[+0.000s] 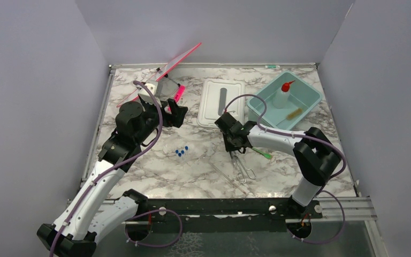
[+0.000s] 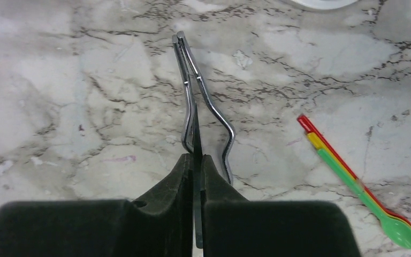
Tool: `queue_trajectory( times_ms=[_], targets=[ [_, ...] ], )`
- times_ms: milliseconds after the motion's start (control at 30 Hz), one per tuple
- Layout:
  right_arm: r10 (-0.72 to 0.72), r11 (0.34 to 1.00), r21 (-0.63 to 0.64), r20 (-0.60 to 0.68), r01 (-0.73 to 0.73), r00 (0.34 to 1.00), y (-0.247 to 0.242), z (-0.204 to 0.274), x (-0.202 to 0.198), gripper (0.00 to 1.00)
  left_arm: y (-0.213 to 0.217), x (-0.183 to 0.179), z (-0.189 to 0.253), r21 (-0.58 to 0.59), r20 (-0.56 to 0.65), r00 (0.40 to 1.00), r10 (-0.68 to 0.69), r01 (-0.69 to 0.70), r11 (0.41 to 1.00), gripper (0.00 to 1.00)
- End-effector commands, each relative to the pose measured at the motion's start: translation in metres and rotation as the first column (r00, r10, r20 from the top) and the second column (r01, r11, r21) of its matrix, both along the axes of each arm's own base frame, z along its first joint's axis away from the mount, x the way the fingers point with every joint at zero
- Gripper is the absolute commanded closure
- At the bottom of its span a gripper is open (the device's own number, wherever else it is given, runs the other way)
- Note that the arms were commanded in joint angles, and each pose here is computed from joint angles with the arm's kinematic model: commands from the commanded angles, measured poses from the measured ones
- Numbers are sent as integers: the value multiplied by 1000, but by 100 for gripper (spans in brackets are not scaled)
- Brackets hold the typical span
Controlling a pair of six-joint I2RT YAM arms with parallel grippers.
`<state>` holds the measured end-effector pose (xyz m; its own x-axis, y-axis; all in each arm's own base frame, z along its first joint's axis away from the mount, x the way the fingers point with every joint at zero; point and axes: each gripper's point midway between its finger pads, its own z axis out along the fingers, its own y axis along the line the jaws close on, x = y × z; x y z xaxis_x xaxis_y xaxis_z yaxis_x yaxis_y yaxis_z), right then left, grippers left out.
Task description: Organize the chemistry lab equipment
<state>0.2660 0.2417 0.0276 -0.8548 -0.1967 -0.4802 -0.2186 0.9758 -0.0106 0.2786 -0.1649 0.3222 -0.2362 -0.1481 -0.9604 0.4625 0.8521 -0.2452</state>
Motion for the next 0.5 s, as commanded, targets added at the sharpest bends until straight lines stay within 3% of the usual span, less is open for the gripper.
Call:
queue_trajectory(
  times_ms=[0,467],
  targets=[
    [55,985,161,34,-59,998,33,35,8,91,3,0,3,11,8,1000,14,-14,1000,16],
    [75,930,359,19,-77,997,50,74,19,91,4,-3,4,5,9,1000,10,-10,1000,16]
  ],
)
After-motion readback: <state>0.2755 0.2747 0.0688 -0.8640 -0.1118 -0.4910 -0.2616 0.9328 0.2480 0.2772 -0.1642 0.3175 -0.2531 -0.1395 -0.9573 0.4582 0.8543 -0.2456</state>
